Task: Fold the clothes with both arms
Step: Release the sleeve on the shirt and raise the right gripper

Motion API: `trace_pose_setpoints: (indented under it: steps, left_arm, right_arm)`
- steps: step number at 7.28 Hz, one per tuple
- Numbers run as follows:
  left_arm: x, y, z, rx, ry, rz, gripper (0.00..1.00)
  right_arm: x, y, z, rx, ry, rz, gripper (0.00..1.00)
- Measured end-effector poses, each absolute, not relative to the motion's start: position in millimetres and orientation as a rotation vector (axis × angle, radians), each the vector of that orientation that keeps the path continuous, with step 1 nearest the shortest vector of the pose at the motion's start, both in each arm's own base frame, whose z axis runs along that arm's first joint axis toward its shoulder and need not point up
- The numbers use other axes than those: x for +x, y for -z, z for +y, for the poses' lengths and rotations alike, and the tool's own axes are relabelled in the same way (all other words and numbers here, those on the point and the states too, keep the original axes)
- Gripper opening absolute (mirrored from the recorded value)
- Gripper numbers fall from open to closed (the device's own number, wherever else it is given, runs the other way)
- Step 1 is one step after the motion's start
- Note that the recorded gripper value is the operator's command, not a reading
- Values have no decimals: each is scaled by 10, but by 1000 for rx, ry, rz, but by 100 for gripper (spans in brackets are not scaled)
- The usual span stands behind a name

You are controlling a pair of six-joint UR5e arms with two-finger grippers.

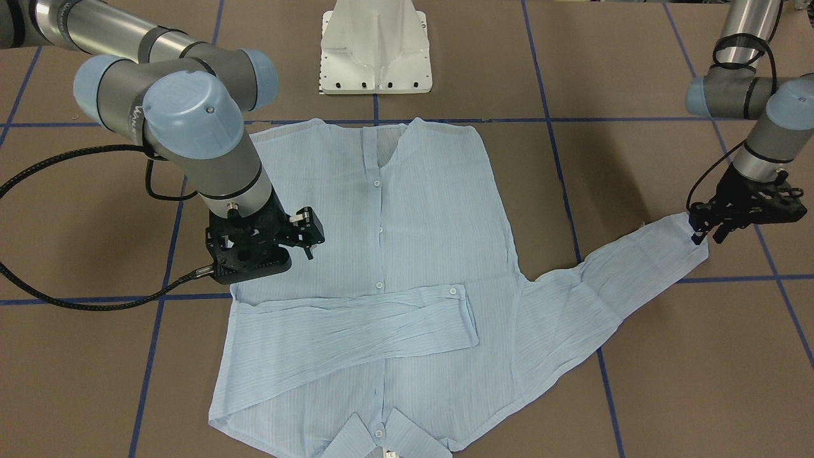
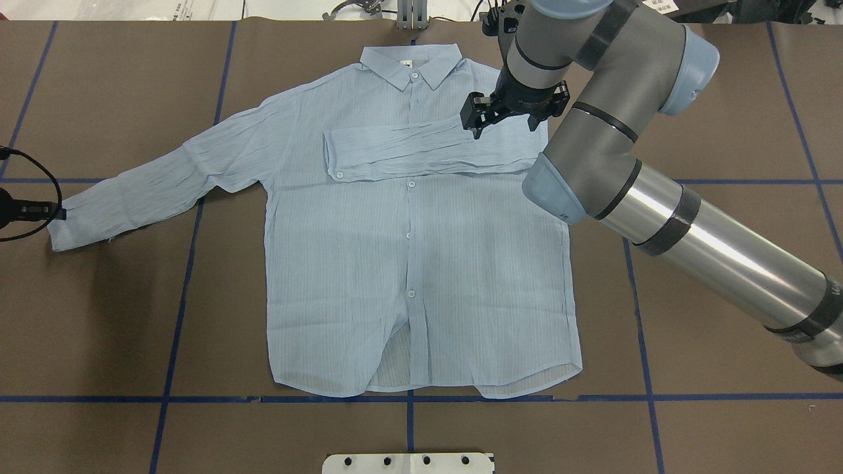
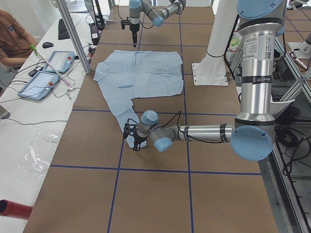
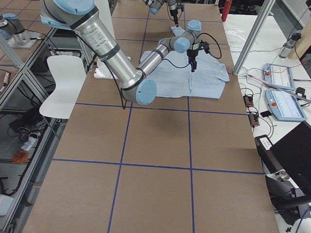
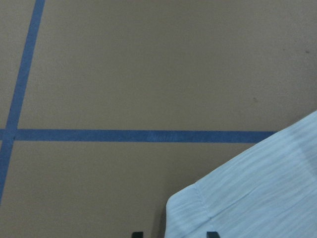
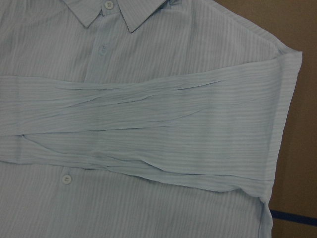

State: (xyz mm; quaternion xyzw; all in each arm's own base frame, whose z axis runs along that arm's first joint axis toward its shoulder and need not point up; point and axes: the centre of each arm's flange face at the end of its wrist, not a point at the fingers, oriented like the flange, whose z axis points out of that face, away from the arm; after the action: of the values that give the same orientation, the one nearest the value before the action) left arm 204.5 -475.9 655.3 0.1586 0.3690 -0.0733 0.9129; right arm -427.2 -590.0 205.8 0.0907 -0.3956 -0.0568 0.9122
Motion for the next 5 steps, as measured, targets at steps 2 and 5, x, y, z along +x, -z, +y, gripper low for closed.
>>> trace_pose_setpoints:
  steps: [2,5]
  left_arm:
    - [2045,-6574,-4759,323,153,758,49]
    - [2049,-6586,-4756,318,154,758,47]
  right_arm:
    - [-4269,-2069,-5908,188,116,-813,100]
    - [-4265,-2070,-5911,192,115,-811,100]
